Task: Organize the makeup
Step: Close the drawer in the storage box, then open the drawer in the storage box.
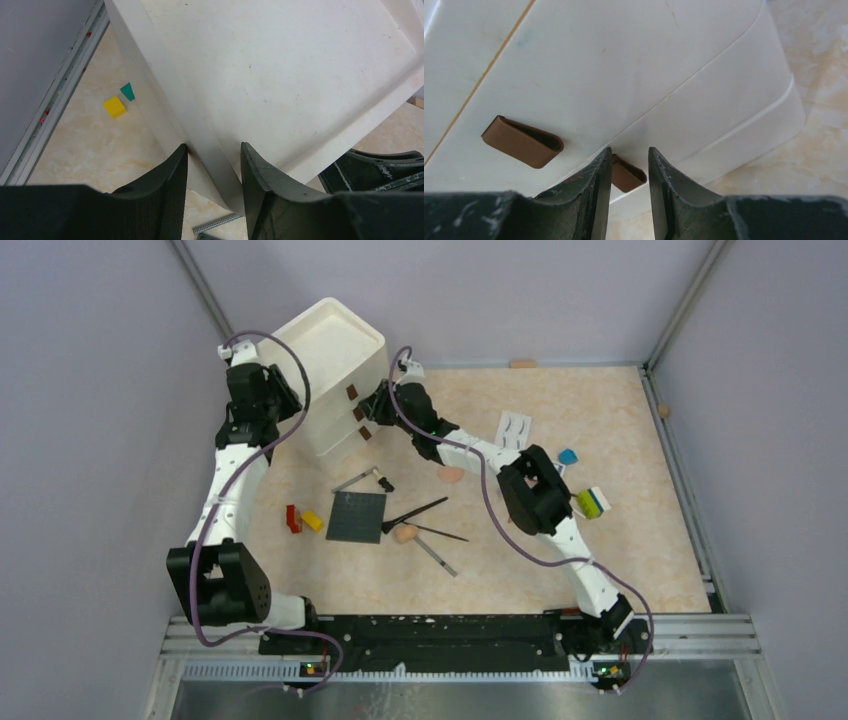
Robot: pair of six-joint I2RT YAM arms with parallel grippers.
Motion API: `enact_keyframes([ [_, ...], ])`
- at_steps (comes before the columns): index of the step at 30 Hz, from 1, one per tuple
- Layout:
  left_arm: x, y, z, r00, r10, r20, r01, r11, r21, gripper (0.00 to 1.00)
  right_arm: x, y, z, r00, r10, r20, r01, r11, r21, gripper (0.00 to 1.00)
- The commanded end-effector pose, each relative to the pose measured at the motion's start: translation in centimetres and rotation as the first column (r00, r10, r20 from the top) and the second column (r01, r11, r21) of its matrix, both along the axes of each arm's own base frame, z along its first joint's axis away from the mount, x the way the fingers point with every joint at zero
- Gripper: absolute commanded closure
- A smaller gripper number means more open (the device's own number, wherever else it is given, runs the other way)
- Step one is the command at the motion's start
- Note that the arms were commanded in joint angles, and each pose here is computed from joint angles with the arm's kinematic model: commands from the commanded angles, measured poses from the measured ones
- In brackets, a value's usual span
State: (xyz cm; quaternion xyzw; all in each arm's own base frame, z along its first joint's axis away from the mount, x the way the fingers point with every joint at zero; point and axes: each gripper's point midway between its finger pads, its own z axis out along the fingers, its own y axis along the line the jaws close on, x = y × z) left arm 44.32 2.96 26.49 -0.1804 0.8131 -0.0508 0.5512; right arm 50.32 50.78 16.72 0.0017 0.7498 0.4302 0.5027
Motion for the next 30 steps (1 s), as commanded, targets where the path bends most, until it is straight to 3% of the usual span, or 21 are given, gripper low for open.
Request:
enact_keyframes([
  [1,-1.7,-4.3,-5.1,0.970,-0.182,-0.160,0.168,0.981,-0.098,0.55,1.2,-0.4,0.9,1.000,0.003,0.014,-0.003,1.000,0.022,0.67],
  [10,-1.7,-4.3,-5.0,0.970,-0.184,-0.158,0.170,0.981,-0.099,0.55,-0.3,-2.5,-0.7,1.000,0.002,-0.002,-0.002,1.000,0.009,0.67],
  [16,-1.8,-4.4,-5.1,0.969,-0.186,-0.160,0.171,0.980,-0.102,0.55,-1.0,-1.3,-3.7,0.995,0.084,-0.046,-0.085,0.996,-0.017,0.48],
  [20,-1.8,-4.5,-5.2,0.968,-0.194,-0.161,0.179,0.978,-0.107,0.55,-1.3,0.1,-4.9,0.983,0.167,-0.074,-0.166,0.986,0.017,0.41],
  [30,-1.8,-4.8,-5.1,0.966,-0.206,-0.156,0.190,0.975,-0.115,0.55,-1.2,0.7,-6.9,0.967,0.221,-0.125,-0.212,0.974,0.080,0.40],
])
